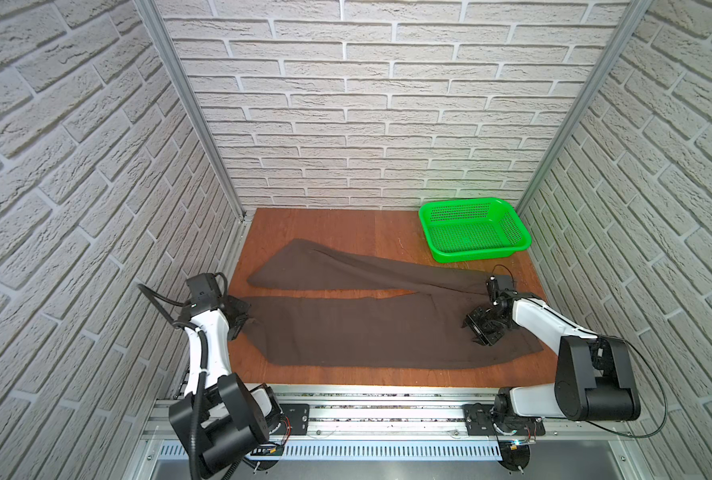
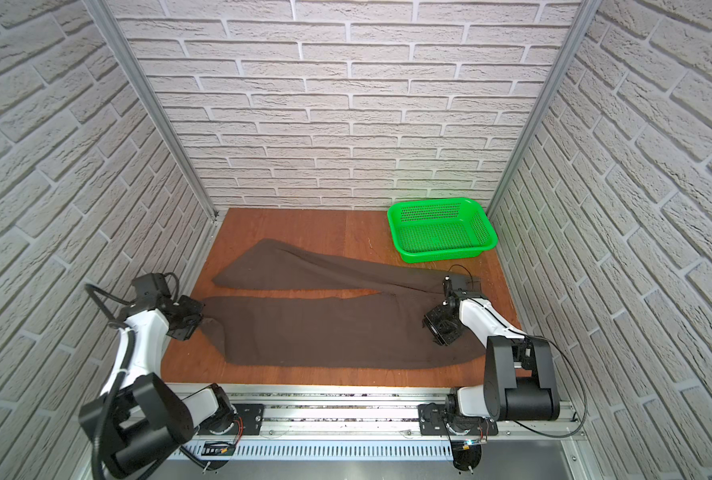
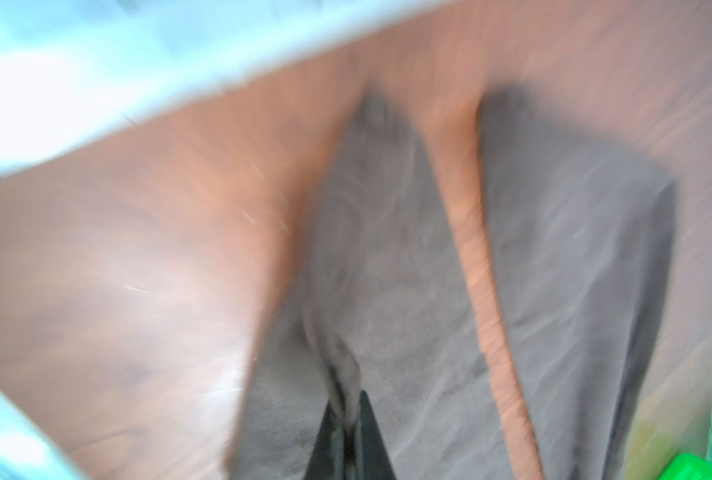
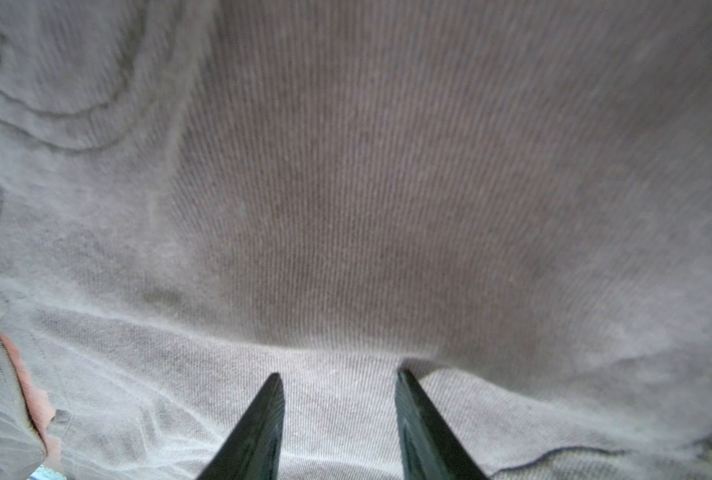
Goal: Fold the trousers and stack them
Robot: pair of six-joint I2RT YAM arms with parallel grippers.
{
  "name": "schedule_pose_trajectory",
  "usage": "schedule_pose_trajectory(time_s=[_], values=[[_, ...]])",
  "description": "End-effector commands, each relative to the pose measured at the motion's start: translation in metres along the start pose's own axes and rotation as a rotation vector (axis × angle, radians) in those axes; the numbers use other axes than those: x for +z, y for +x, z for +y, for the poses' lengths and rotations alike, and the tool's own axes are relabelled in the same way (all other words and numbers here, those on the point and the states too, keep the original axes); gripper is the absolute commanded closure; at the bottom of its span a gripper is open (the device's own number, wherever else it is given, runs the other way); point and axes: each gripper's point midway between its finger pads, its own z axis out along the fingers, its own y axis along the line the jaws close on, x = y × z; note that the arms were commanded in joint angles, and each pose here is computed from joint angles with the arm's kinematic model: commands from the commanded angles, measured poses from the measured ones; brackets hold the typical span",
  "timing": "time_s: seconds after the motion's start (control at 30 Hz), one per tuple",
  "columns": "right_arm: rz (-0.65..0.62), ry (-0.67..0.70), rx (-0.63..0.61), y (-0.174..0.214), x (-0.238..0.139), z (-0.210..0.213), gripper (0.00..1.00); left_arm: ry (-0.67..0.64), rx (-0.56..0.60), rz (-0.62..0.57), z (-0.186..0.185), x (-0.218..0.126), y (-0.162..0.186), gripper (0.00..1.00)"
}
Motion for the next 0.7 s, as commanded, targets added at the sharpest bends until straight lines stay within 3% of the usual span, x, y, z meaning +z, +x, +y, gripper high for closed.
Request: schedule_pose_trajectory(time_s=[0.0,0.17,0.2,0.23,0.27,0.3,0.5,0.67], values=[[0.017,0.016,0.002,0.004,0.006,-0.004,0.54,-0.140,0.073,0.022,0.037,-0.019,0.000,1.00],[0.019,0.038,0.008,0.002,0.010,-0.010,0.54,-0.183,0.039,0.038,0.059,-0.015,-0.002,1.00],[0.019,0.039,0.009,0.001,0.010,-0.010,0.54,-0.189,0.036,0.043,0.061,-0.013,-0.001,0.86],[0.018,0.041,0.008,0.001,0.009,-0.011,0.54,-0.197,0.033,0.048,0.062,-0.011,-0.001,0.62],[0.018,0.040,0.008,0.001,0.009,-0.011,0.54,-0.199,0.030,0.057,0.063,-0.009,0.000,0.47],[0.016,0.041,0.008,0.000,0.008,-0.011,0.54,-0.206,0.025,0.065,0.064,-0.009,0.000,0.40],[0.001,0.043,0.007,-0.001,0.003,-0.013,0.54,-0.190,0.016,-0.035,0.059,-0.036,-0.014,0.31],[-0.003,0.063,0.018,-0.005,0.006,-0.014,0.54,-0.089,0.071,0.079,0.027,-0.012,0.010,0.34]])
